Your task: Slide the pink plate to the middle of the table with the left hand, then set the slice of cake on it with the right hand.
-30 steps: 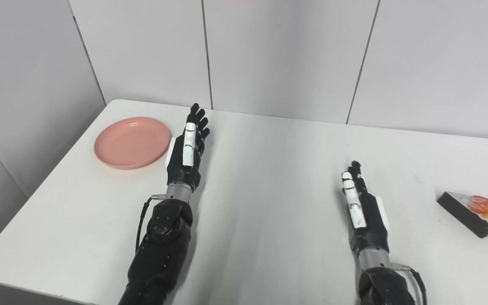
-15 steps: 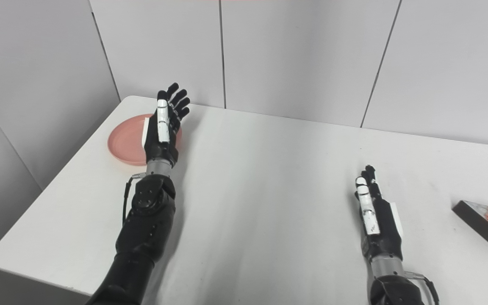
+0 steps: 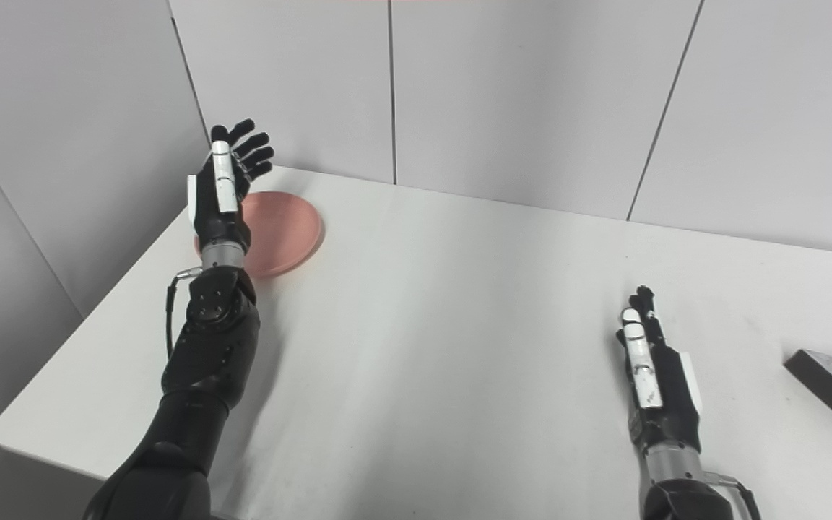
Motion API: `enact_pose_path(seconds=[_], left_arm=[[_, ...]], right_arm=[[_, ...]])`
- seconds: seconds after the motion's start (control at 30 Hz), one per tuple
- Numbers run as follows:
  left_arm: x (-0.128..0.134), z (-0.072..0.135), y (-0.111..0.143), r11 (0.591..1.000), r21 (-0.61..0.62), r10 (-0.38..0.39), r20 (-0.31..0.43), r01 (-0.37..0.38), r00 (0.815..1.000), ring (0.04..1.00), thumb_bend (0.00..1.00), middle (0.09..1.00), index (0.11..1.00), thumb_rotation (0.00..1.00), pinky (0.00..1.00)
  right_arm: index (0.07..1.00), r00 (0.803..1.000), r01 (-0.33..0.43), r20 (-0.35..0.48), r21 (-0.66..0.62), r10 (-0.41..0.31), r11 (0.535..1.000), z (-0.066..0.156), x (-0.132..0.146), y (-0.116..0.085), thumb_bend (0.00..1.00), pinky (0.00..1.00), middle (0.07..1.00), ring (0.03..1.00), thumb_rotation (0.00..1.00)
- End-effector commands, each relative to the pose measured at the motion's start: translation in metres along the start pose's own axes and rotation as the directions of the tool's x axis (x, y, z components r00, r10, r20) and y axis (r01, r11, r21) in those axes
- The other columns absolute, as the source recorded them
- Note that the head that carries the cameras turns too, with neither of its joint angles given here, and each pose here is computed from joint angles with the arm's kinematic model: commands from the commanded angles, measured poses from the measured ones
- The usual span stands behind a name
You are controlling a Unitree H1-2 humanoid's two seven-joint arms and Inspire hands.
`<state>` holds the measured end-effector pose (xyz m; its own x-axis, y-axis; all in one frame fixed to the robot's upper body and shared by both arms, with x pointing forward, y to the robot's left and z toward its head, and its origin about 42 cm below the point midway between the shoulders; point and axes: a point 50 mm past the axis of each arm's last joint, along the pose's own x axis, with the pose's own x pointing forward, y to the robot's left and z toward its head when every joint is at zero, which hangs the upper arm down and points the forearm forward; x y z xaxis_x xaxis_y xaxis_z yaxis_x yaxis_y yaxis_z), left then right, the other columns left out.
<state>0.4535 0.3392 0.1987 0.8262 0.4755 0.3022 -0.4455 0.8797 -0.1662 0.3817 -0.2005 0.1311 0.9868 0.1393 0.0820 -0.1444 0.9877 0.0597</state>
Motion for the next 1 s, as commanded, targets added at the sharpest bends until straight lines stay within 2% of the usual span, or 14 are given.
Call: enact_pose_path(seconds=[0.0, 0.17, 0.27, 0.4, 0.63, 0.83, 0.87, 0.9, 0.93, 0.97], left_arm=[[0.025, 0.026, 0.002, 1.0, 0.001, 0.019, 0.094, -0.019, 0.995, 0.698, 0.73, 0.705, 0.706, 1.0, 0.72], [0.038, 0.022, 0.03, 0.997, 0.019, 0.071, 0.086, -0.073, 0.994, 0.697, 0.73, 0.701, 0.7, 1.0, 0.72], [0.043, 0.019, 0.039, 0.995, 0.019, 0.098, 0.087, -0.1, 0.991, 0.683, 0.72, 0.688, 0.685, 1.0, 0.7], [0.047, 0.015, 0.055, 0.99, 0.051, 0.127, 0.083, -0.131, 0.988, 0.662, 0.72, 0.681, 0.69, 1.0, 0.68], [0.048, 0.007, 0.076, 0.981, 0.09, 0.167, 0.053, -0.171, 0.985, 0.693, 0.73, 0.698, 0.708, 1.0, 0.76], [0.046, 0.0, 0.084, 0.974, 0.117, 0.189, 0.032, -0.191, 0.981, 0.71, 0.75, 0.713, 0.723, 1.0, 0.77], [0.046, -0.002, 0.085, 0.975, 0.109, 0.194, 0.027, -0.196, 0.981, 0.711, 0.76, 0.715, 0.725, 1.0, 0.77], [0.046, -0.002, 0.085, 0.976, 0.092, 0.199, 0.016, -0.2, 0.98, 0.716, 0.76, 0.719, 0.729, 1.0, 0.77], [0.045, -0.004, 0.085, 0.976, 0.084, 0.201, 0.005, -0.2, 0.98, 0.722, 0.76, 0.724, 0.732, 1.0, 0.77], [0.045, -0.005, 0.085, 0.977, 0.088, 0.196, -0.005, -0.195, 0.981, 0.731, 0.76, 0.732, 0.739, 1.0, 0.78]], right_arm=[[1.0, 0.997, -0.013, 0.077, 0.002, 0.013, 1.0, 0.014, 0.008, -0.002, 0.45, 1.0, 1.0, 1.0, 0.88], [1.0, 0.997, -0.009, 0.077, 0.013, 0.008, 1.0, 0.013, 0.008, -0.003, 0.45, 1.0, 1.0, 1.0, 0.85], [1.0, 0.997, 0.004, 0.074, 0.038, -0.007, 0.999, 0.013, 0.009, -0.003, 0.48, 1.0, 1.0, 1.0, 0.8], [1.0, 0.997, 0.004, 0.071, 0.018, -0.005, 1.0, 0.014, 0.007, -0.005, 0.48, 1.0, 1.0, 1.0, 0.81], [1.0, 0.998, 0.001, 0.071, 0.023, -0.002, 1.0, 0.012, 0.008, -0.004, 0.52, 1.0, 1.0, 1.0, 0.82], [1.0, 0.997, -0.002, 0.074, 0.012, 0.001, 1.0, 0.015, 0.005, -0.006, 0.5, 1.0, 1.0, 1.0, 0.84], [1.0, 0.998, -0.003, 0.064, 0.021, 0.002, 1.0, 0.007, 0.01, -0.005, 0.5, 1.0, 1.0, 1.0, 0.83], [1.0, 0.999, -0.003, 0.042, 0.032, 0.001, 0.999, -0.01, 0.019, -0.001, 0.52, 1.0, 1.0, 1.0, 0.82], [1.0, 0.999, -0.002, 0.041, 0.032, 0.001, 0.999, -0.013, 0.019, 0.0, 0.57, 1.0, 1.0, 1.0, 0.82], [1.0, 0.999, 0.0, 0.05, 0.029, -0.001, 1.0, -0.01, 0.018, 0.0, 0.59, 1.0, 1.0, 1.0, 0.85]])
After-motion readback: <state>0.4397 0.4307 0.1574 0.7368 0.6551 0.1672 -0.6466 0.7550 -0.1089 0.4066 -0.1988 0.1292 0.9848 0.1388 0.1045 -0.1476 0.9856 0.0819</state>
